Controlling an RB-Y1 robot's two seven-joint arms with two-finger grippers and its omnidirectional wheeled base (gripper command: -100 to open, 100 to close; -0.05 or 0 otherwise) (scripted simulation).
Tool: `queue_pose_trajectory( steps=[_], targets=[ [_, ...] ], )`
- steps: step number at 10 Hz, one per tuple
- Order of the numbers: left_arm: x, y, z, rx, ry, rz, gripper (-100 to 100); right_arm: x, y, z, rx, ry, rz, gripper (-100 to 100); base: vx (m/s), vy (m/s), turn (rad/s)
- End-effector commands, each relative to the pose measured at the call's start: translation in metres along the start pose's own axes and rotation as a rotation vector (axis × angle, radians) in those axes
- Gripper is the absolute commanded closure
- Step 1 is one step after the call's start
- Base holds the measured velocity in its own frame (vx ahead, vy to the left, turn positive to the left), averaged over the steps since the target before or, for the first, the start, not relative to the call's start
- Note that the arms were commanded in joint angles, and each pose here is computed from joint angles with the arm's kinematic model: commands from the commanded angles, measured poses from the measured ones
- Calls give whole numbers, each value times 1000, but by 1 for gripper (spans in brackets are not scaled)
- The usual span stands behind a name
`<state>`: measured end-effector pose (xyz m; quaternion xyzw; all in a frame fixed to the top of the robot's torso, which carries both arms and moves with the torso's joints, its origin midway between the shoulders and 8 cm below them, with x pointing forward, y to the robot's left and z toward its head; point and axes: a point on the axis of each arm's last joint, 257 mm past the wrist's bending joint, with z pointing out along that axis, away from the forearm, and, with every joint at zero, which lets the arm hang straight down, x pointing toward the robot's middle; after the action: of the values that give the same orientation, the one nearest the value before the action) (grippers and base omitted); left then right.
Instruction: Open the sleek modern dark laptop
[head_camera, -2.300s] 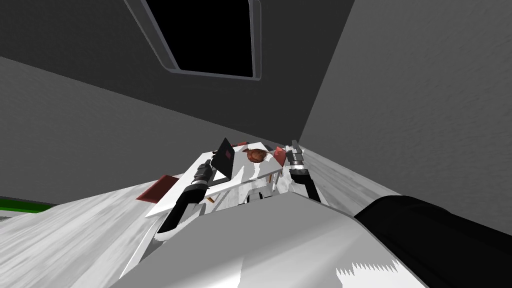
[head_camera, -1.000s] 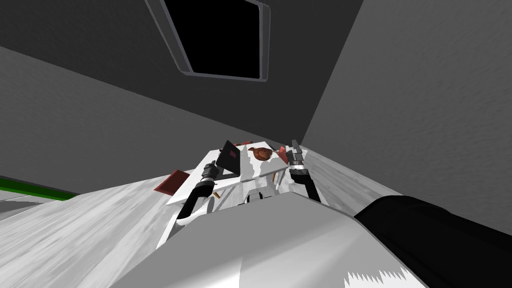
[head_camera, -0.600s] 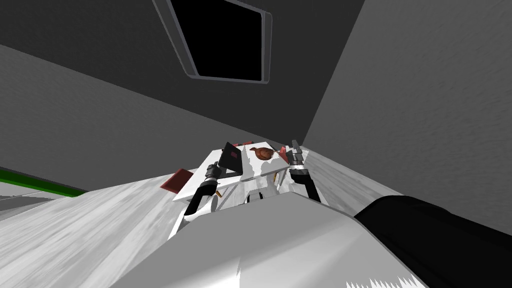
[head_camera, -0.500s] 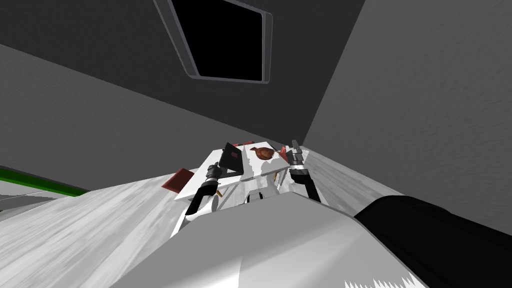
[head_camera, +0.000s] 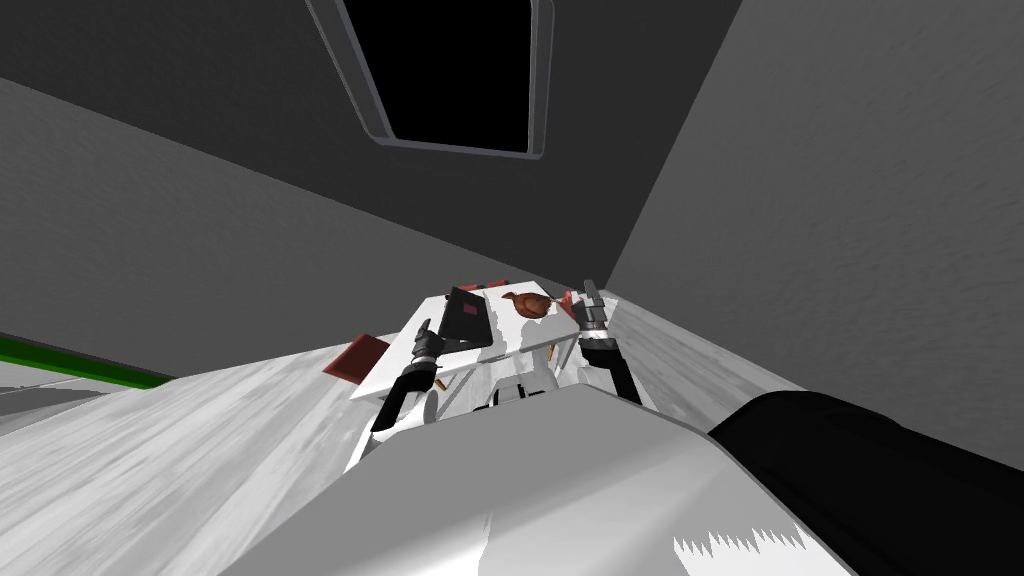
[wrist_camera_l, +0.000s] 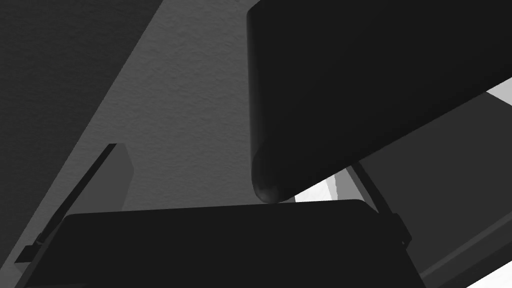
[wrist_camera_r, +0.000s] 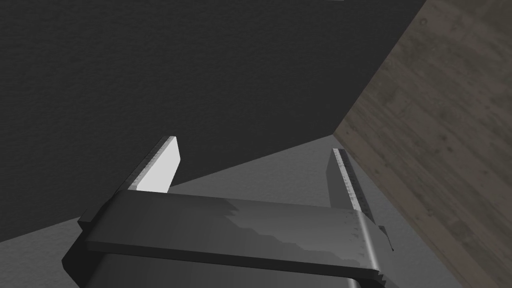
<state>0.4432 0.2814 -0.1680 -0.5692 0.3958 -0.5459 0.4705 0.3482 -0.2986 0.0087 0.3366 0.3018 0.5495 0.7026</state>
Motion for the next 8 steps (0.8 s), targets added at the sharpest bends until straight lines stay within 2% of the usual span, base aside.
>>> queue_pose_trajectory(
  steps=[1, 7, 8],
  targets=[
    [0, -13, -8, -3, -5, 1, -100, 0, 0, 0, 0, 0, 0, 0, 37, -17, -9],
    [3, -48, -27, -2, -11, 1, -100, 0, 0, 0, 0, 0, 0, 0, 31, -1, -9],
    [2, -42, -26, -7, -13, 2, -100, 0, 0, 0, 0, 0, 0, 0, 14, 2, 0]
  ],
)
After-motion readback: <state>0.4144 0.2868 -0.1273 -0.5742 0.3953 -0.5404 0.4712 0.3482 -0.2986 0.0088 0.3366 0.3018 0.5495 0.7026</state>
